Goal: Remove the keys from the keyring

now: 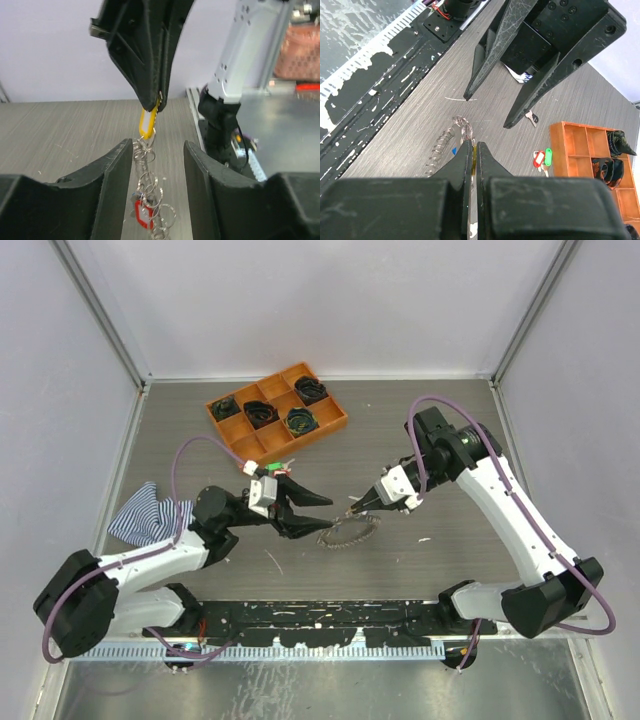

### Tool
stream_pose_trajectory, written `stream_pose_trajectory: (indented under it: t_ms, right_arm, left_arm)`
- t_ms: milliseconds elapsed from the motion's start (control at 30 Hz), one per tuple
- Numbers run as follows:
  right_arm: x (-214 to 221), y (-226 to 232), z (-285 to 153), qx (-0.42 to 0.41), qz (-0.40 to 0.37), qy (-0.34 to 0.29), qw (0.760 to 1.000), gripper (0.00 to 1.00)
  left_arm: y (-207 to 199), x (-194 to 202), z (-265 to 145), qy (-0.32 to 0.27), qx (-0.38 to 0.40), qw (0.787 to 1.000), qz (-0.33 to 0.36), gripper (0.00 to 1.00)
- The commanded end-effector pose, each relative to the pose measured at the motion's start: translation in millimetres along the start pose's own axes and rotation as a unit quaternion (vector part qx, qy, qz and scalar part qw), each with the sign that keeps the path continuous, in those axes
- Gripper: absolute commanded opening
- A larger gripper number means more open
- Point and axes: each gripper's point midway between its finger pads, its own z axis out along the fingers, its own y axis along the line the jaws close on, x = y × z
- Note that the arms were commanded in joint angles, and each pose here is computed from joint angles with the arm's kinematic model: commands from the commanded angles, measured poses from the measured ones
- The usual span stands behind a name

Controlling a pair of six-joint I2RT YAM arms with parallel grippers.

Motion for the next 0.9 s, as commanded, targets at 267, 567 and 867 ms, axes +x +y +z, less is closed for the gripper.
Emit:
stream_pose_trajectory:
  t_ms: [267, 567, 867]
  right_arm:
    - [-20, 0, -2, 0.008, -0.041, -0.028, 0.999, 0.01]
    - [-18, 1, -1, 0.007, -0.039, -0.031, 0.999, 0.01]
    - [-17, 0, -1, 0.006, -0.036, -0.032, 0.999, 0.01]
  left_arm:
    - [19, 7, 2, 0.025, 0.092, 0.995, 0.037, 0.58]
    - [33, 15, 20, 0.013, 0.133, 0.991, 0.01, 0.56]
    - [23, 25, 16, 0.026, 0.178, 0.982, 0.054, 0.53]
